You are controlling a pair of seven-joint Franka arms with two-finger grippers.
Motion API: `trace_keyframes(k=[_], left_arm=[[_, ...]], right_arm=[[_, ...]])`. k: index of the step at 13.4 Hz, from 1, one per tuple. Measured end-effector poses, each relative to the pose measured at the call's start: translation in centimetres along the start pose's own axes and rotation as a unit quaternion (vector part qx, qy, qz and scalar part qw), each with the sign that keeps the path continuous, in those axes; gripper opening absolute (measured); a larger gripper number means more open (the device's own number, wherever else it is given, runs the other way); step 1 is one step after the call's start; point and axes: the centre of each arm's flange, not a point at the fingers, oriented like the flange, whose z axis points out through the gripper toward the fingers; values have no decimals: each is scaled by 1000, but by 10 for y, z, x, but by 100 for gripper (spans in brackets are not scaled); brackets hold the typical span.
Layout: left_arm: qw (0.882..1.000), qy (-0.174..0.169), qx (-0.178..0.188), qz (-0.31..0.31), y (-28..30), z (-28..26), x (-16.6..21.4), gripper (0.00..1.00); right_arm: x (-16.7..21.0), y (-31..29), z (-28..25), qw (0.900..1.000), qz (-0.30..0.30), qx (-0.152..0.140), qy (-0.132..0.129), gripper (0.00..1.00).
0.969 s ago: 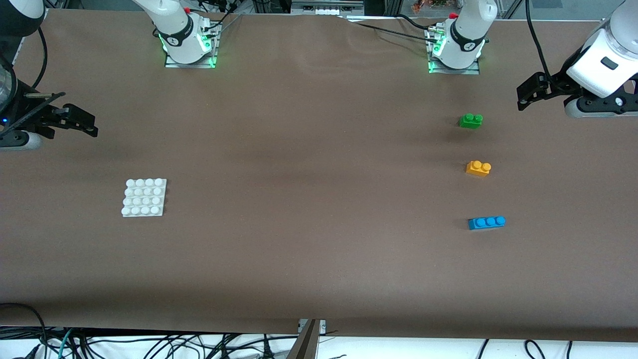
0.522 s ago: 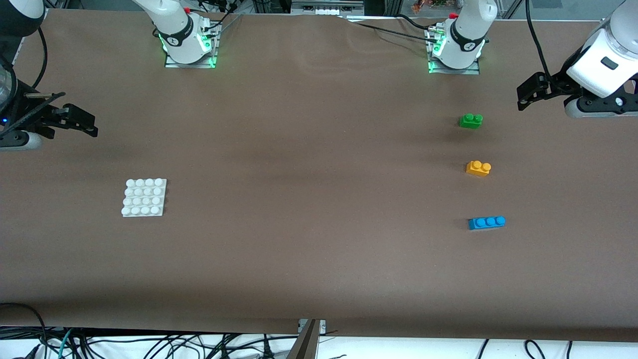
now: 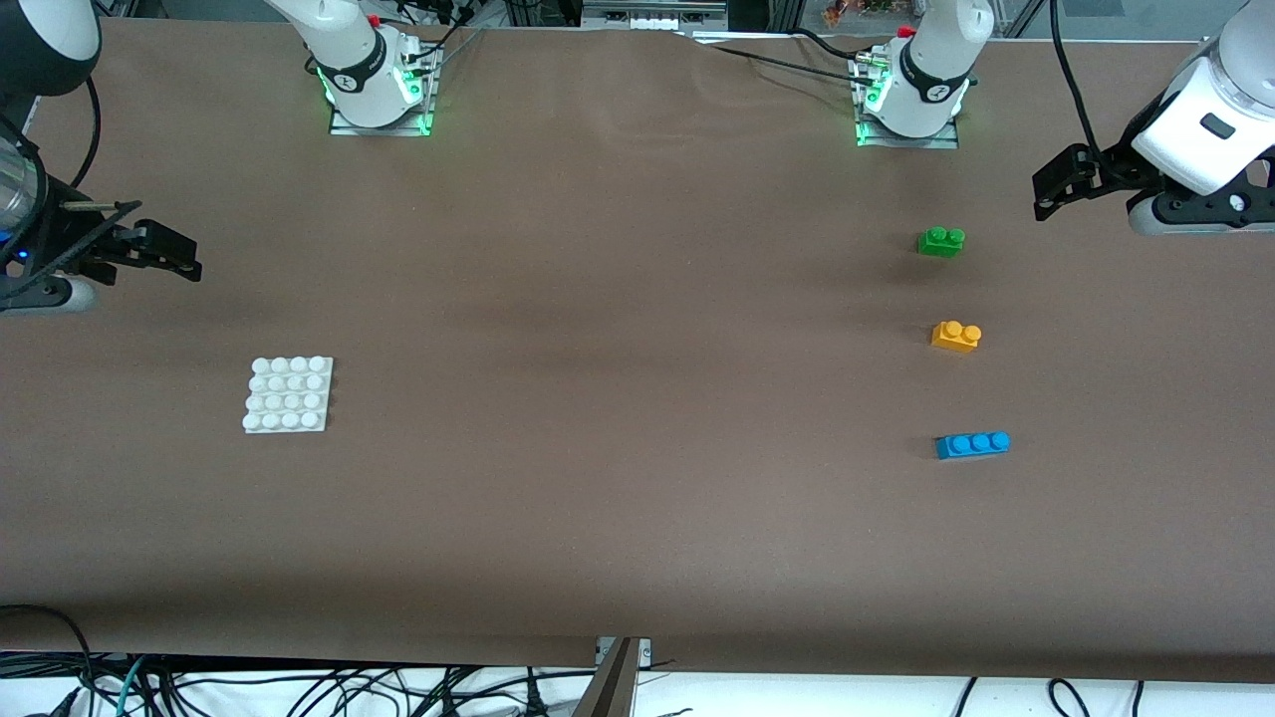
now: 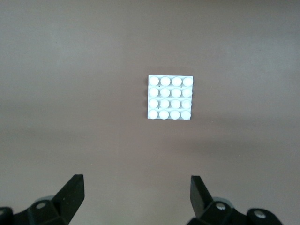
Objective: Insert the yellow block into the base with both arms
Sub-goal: 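Reach the right gripper down to the white base plate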
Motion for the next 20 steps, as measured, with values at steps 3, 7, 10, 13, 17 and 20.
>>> trace_keyframes(k=[3, 7, 10, 13, 17, 20], left_arm=[[1000, 0, 0, 0, 0, 0, 0, 100], [1000, 0, 0, 0, 0, 0, 0, 100], [1000, 0, 0, 0, 0, 0, 0, 100], [1000, 0, 0, 0, 0, 0, 0, 100], [1000, 0, 0, 0, 0, 0, 0, 100], [1000, 0, 0, 0, 0, 0, 0, 100]], right_arm=[[12, 5, 26, 1000, 4, -2, -22, 100], [30, 27, 69, 998, 14, -30, -49, 100], [46, 45, 104, 998, 26, -32, -55, 100], [64, 59, 160, 996, 35, -36, -71, 100], [79, 77, 245, 995, 43, -41, -76, 100], [79, 80, 280, 995, 43, -41, -85, 100]])
